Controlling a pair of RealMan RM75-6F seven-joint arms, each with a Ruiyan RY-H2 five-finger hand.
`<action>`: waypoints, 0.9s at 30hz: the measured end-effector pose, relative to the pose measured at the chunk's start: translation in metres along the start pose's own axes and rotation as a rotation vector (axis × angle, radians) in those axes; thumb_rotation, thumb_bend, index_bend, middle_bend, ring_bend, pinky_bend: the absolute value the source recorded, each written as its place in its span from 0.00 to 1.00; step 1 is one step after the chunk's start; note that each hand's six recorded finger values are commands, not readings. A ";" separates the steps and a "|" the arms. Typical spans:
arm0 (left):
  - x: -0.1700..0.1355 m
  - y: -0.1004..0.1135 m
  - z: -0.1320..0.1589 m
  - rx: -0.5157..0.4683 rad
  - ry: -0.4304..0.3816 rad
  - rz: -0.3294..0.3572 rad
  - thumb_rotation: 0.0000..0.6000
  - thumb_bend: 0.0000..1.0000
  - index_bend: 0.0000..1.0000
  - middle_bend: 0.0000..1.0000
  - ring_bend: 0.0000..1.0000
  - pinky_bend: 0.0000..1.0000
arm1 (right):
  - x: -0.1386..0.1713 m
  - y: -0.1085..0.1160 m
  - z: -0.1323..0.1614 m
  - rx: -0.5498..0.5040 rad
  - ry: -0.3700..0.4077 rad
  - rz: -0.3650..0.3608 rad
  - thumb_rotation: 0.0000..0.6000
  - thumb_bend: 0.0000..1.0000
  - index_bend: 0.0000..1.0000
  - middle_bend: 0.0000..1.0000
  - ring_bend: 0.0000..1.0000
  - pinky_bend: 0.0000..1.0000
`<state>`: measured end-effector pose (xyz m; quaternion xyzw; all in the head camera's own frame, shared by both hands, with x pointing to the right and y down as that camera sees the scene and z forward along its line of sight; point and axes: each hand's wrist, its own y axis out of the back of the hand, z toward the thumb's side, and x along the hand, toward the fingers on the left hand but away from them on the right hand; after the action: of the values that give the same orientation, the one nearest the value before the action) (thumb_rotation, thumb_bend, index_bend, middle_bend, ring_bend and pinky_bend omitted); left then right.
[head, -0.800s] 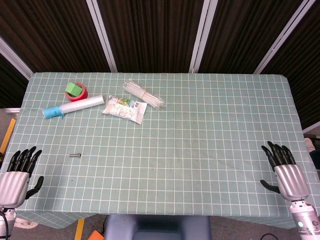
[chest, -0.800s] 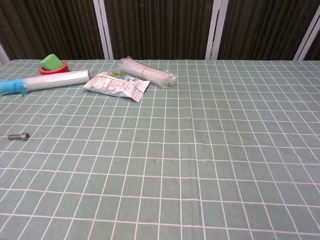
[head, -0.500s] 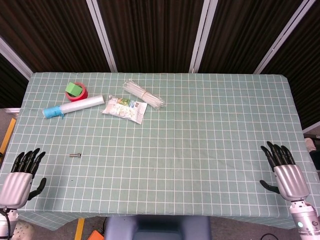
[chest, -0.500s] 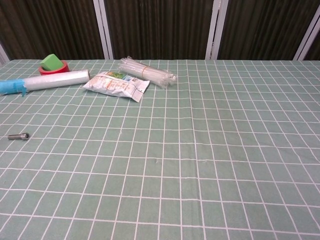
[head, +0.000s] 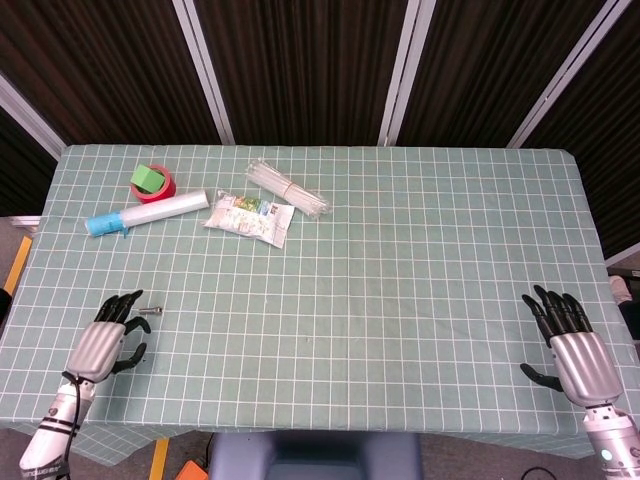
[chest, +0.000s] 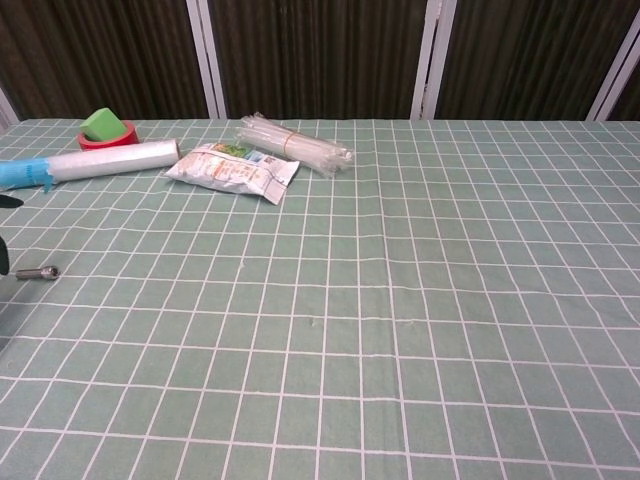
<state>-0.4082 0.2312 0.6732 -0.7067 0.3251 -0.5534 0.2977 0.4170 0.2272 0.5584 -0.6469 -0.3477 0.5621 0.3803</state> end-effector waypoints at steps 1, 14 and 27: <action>0.006 -0.003 -0.001 -0.005 0.005 0.001 1.00 0.43 0.41 0.00 0.00 0.00 | 0.000 -0.001 0.000 0.000 0.000 0.003 1.00 0.24 0.00 0.00 0.00 0.00; 0.051 -0.015 -0.036 0.063 0.114 0.052 1.00 0.41 0.41 0.00 0.00 0.00 | -0.002 -0.005 -0.003 0.005 -0.006 0.028 1.00 0.24 0.00 0.00 0.00 0.00; 0.067 -0.030 -0.050 0.058 0.165 0.032 1.00 0.41 0.43 0.00 0.00 0.00 | -0.002 -0.006 -0.004 0.012 -0.011 0.033 1.00 0.24 0.00 0.00 0.00 0.00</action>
<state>-0.4418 0.1933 0.7464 -0.6446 0.3434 -0.6141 0.2991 0.4207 0.2279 0.5647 -0.6472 -0.3359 0.5738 0.3729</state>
